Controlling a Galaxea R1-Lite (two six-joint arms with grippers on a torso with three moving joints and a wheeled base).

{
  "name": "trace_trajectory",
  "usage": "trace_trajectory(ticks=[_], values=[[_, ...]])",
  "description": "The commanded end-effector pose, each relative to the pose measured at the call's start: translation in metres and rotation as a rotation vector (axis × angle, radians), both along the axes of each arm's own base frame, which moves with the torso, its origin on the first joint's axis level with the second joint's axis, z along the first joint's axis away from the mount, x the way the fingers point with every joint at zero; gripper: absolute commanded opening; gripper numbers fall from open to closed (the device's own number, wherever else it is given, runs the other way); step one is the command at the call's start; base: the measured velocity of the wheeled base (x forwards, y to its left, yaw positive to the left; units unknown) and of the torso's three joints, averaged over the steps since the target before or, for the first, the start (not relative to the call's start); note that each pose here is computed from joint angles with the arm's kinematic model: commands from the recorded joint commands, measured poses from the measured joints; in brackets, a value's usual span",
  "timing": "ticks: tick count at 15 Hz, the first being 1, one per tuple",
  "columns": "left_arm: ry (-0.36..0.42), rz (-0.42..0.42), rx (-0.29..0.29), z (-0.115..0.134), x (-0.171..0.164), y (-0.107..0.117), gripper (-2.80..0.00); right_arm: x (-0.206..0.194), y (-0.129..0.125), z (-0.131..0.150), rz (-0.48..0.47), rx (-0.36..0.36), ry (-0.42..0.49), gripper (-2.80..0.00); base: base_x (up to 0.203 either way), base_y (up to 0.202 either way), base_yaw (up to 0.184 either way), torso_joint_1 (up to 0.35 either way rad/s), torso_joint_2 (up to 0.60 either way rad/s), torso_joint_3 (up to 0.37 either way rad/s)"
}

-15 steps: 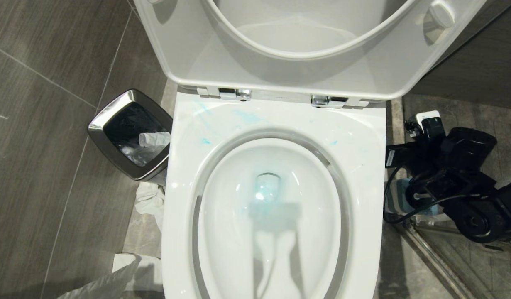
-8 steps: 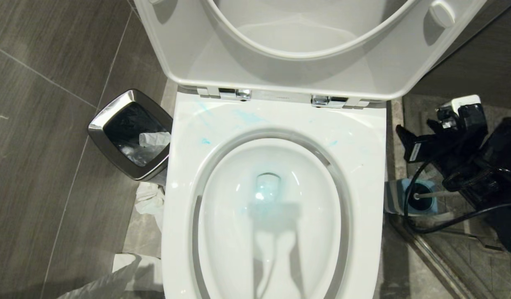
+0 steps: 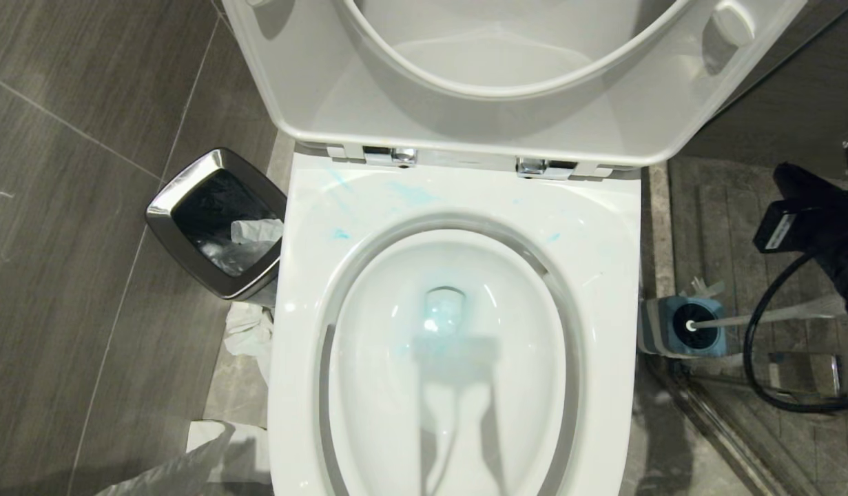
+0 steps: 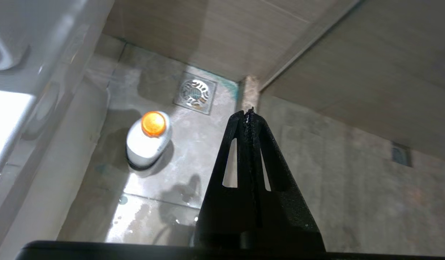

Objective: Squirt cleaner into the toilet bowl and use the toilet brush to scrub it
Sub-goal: Scrub the toilet bowl

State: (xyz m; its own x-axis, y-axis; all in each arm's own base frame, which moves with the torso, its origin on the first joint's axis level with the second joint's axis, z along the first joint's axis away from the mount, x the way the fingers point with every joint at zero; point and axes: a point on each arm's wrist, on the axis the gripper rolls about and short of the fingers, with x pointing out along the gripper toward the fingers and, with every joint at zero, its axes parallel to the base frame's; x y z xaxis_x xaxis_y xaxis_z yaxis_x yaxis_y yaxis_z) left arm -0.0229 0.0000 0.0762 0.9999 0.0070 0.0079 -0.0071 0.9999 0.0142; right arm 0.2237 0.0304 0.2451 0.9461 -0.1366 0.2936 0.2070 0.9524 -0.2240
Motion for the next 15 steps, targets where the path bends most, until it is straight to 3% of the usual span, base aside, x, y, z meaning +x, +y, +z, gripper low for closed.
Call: trace_trajectory(ticks=[1, 5, 9, 12, 13, 15], values=[[0.008, 0.001, 0.001, -0.002, 0.001, 0.0, -2.8, -0.028, -0.005, 0.01, -0.005, 0.007, -0.054, -2.8, 0.0, 0.0, 0.0, 0.0, 0.0, 0.0], [0.008, 0.001, 0.001, -0.002, 0.001, 0.0, -2.8, -0.058, -0.01, 0.014, -0.009, 0.012, -0.093, -2.8, 0.0, 0.0, 0.0, 0.0, 0.0, 0.0], [0.008, 0.001, 0.0, -0.002, 0.001, 0.0, -2.8, -0.062, -0.01, 0.011, -0.014, -0.023, -0.068, -2.8, 0.0, 0.0, 0.0, 0.0, 0.0, 0.0], [0.008, 0.001, 0.0, -0.002, 0.001, 0.0, -2.8, -0.063, -0.009, -0.003, 0.002, -0.067, 0.038, -2.8, 0.0, 0.0, 0.0, 0.0, 0.0, 0.0], [0.008, 0.001, 0.001, -0.002, 0.001, 0.0, -2.8, -0.072, -0.01, -0.005, 0.042, -0.084, 0.091, -2.8, 0.0, 0.0, 0.0, 0.0, 0.0, 0.0], [0.008, 0.001, 0.001, -0.002, 0.001, 0.0, -2.8, -0.1, -0.013, -0.007, 0.222, -0.12, 0.181, -2.8, 0.0, 0.0, 0.0, 0.0, 0.0, 0.0]])
